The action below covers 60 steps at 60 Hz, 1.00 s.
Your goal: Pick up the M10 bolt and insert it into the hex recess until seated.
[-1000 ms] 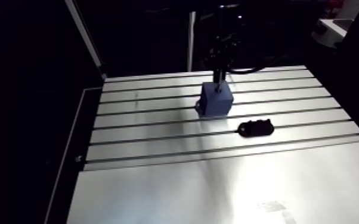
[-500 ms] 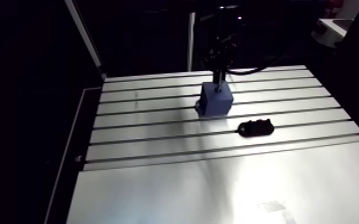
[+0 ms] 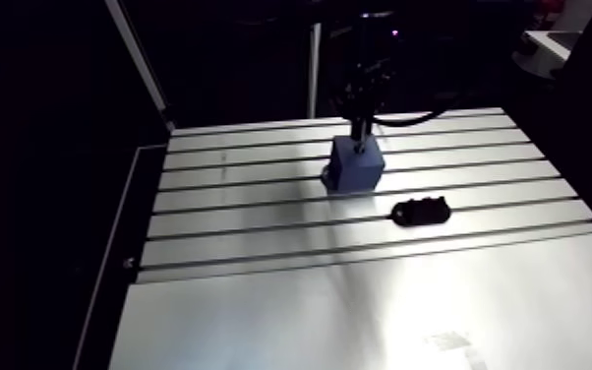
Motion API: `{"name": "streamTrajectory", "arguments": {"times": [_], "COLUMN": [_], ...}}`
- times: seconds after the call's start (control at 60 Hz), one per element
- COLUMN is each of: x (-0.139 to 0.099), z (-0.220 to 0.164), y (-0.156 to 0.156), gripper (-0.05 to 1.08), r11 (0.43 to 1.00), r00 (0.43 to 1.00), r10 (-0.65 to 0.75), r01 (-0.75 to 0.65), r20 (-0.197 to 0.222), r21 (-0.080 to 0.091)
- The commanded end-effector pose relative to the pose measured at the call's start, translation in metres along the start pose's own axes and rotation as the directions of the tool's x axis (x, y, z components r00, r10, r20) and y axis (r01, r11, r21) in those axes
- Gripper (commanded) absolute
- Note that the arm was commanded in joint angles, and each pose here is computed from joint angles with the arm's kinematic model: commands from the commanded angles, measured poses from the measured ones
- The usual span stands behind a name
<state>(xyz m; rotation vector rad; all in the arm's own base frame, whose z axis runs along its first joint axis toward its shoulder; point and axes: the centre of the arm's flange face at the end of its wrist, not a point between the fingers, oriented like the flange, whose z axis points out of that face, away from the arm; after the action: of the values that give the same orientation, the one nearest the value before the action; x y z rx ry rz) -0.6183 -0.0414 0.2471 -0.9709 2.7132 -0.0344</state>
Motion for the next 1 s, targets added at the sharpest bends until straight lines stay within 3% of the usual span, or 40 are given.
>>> {"name": "streamTrajectory", "arguments": {"times": [0.017,0.167,0.233,0.25,0.267,0.3,0.317,0.333,0.367,0.667,0.85,1.0], "x": [-0.001,0.000,-0.001,-0.001,-0.001,0.000,0.000,0.000,0.000,-0.001,-0.003,-0.006], "z": [0.004,0.004,0.003,0.002,0.002,0.001,0.001,0.000,-0.001,-0.003,-0.017,-0.029], "y": [-0.002,-0.003,-0.003,-0.002,-0.002,-0.002,-0.002,-0.002,-0.002,0.000,0.003,0.001], "gripper": [1.07,1.06,0.98,0.87,0.87,0.39,0.39,0.23,0.17,0.04,0.02,0.02], "r11": [1.000,1.000,1.000,1.000,1.000,1.000,1.000,1.000,1.000,1.000,0.999,0.997], "r00": [1.000,1.000,1.000,1.000,1.000,1.000,1.000,1.000,1.000,1.000,0.997,0.993], "r10": [0.000,-0.001,0.001,0.001,0.001,-0.001,-0.001,-0.001,-0.001,0.013,0.041,0.068], "r01": [0.000,0.001,-0.001,-0.001,-0.001,0.001,0.001,0.001,0.001,-0.013,-0.043,-0.071], "r20": [0.006,0.006,0.004,0.001,0.001,-0.008,-0.008,-0.014,-0.017,-0.028,-0.069,-0.096], "r21": [0.006,0.006,0.004,0.003,0.003,-0.001,-0.001,0.000,-0.001,-0.001,-0.032,-0.031]}}
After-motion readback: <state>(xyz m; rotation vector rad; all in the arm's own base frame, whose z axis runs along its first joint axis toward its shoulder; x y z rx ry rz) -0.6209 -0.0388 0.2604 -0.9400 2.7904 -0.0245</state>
